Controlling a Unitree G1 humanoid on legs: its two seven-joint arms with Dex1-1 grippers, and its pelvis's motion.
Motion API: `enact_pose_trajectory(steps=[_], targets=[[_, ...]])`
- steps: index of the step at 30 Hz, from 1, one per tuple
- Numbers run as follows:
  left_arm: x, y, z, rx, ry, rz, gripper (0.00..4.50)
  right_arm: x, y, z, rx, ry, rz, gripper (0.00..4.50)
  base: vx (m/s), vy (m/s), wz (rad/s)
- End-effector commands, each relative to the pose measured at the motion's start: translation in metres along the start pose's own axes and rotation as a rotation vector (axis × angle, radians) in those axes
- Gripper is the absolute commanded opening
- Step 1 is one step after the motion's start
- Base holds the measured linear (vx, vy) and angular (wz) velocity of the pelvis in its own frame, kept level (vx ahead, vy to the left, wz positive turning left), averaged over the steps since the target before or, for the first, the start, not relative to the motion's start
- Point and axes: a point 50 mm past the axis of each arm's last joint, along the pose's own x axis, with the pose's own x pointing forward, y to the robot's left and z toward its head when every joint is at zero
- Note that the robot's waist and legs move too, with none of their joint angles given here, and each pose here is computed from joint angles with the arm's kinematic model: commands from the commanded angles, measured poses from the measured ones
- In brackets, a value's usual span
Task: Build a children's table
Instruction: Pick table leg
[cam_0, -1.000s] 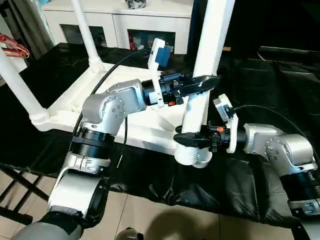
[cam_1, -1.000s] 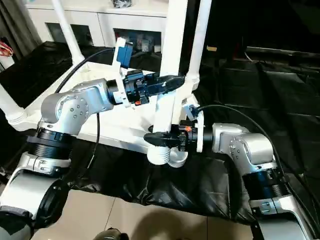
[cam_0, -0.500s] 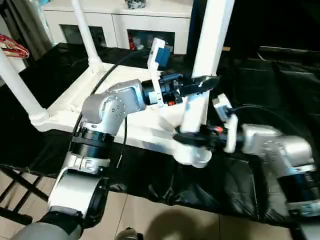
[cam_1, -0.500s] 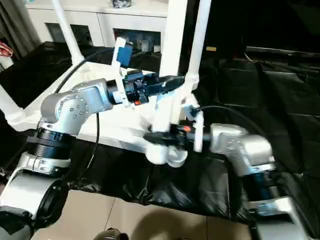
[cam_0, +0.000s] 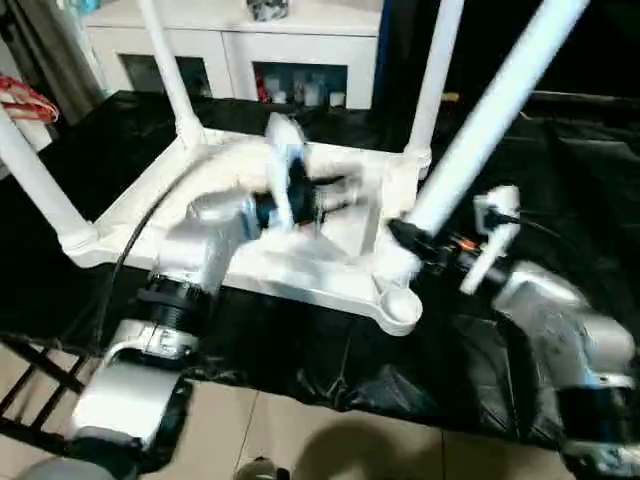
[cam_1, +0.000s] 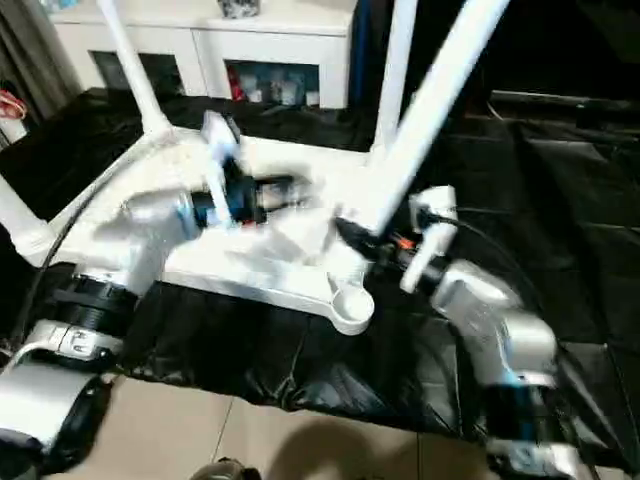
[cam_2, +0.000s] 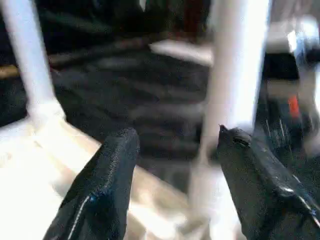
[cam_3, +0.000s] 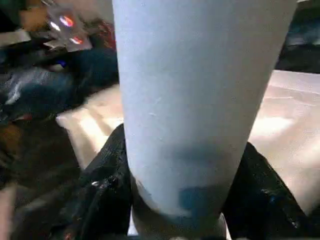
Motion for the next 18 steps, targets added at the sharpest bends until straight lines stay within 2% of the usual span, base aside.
enact_pose_trajectory(steps=[1, 4, 9, 13, 18], targets=[[0.000, -0.004, -0.010, 0.067, 0.113, -0.099, 2.91, -0.002, 0.000, 0.002, -0.073, 0.018, -0.039, 1.89, 0.000, 0.000, 0.00], [0.000, -0.006, -0.017, 0.085, 0.172, -0.163, 2.91, -0.005, -0.003, 0.001, -0.092, 0.033, -0.070, 1.89, 0.000, 0.000, 0.00], [-0.003, -0.009, -0.038, 0.146, 0.342, -0.297, 2.91, -0.009, -0.007, 0.000, -0.111, 0.040, -0.115, 1.89, 0.000, 0.000, 0.00], [-0.004, -0.007, -0.056, 0.191, 0.457, -0.258, 2.55, -0.009, -0.007, -0.002, -0.120, 0.049, -0.127, 1.89, 0.000, 0.000, 0.00], [-0.005, -0.001, -0.060, 0.218, 0.490, -0.191, 2.16, -0.008, -0.005, -0.004, -0.127, 0.057, -0.123, 1.89, 0.000, 0.000, 0.00]])
